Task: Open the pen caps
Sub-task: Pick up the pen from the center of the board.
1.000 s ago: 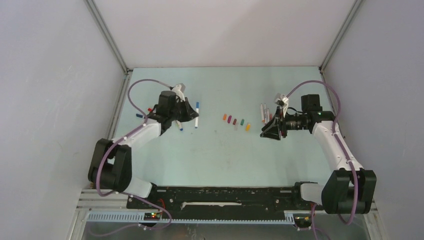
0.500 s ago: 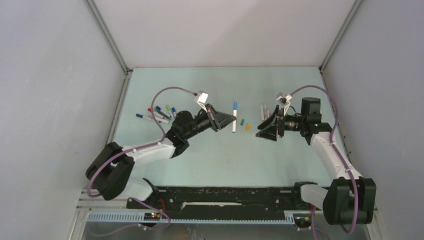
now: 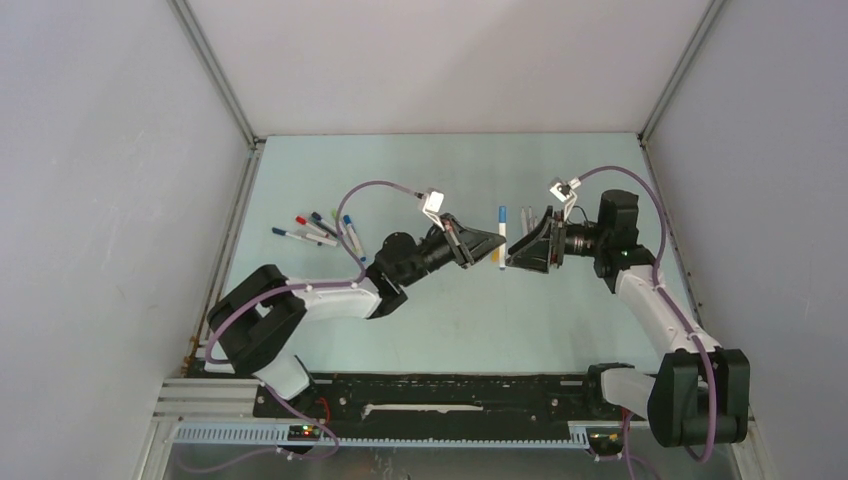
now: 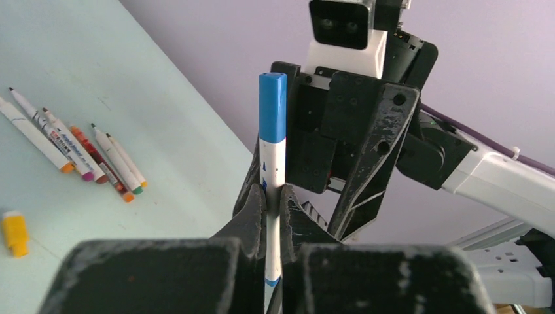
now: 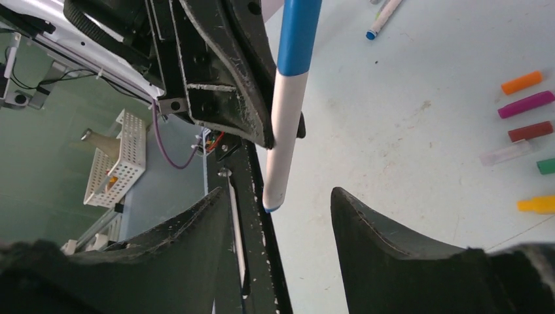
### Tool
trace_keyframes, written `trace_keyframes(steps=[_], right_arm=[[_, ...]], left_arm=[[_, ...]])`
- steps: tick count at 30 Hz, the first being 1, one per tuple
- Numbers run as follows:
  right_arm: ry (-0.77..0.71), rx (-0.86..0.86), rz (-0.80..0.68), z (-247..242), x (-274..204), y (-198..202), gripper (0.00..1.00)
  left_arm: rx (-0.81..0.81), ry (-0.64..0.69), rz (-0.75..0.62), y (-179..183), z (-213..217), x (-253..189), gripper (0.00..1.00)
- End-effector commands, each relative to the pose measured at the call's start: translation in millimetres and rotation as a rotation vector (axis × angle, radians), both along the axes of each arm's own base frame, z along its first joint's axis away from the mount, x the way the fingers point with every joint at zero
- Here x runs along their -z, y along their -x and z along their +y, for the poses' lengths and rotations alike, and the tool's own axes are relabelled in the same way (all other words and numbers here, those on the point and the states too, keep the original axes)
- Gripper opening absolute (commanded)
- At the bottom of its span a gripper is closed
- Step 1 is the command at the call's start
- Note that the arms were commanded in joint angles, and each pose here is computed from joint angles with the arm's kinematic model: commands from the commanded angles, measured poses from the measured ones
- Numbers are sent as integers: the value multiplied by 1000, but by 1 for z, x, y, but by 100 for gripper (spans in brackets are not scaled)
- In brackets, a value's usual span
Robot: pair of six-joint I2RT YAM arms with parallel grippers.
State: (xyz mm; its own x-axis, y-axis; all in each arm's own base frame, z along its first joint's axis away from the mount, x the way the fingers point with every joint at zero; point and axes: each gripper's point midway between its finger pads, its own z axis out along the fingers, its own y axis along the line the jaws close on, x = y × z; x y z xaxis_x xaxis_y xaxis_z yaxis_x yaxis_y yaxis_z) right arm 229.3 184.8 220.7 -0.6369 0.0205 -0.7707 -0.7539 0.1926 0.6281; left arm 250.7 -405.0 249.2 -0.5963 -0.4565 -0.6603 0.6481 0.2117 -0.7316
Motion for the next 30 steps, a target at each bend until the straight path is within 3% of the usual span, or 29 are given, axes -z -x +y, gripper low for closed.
trace_keyframes(steps=[1,13,15,18,19,20,22,28,30], right_arm=[[-6,11,14,6,-4,-5,60],[-1,16,65,13,0,-7,52],[-5,11,74,14,0,-6,41],[-12,-1,67,14,-2,-5,7],[-12,0,63,14,-3,-5,0],[-11,-2,57,14,-3,-4,0],[-13,-6,47,13,-4,-4,0],[-30,-62,6,11,-6,4,0],[-35,-89,-6,12,-6,8,0]], left_arm=[[-41,113,-53,-5,-7,-41,0],[-42,121,-56,-3,-20,-44,0],[-41,122,-58,-2,-21,-45,0],[-37,123,-58,-1,-22,-46,0],[-37,122,-59,-1,-22,-46,1],[-36,122,-63,0,-22,-47,3],[-38,108,-74,1,-21,-48,14],[-66,38,-91,-3,-3,-54,61],[-68,29,-93,-7,6,-56,69]])
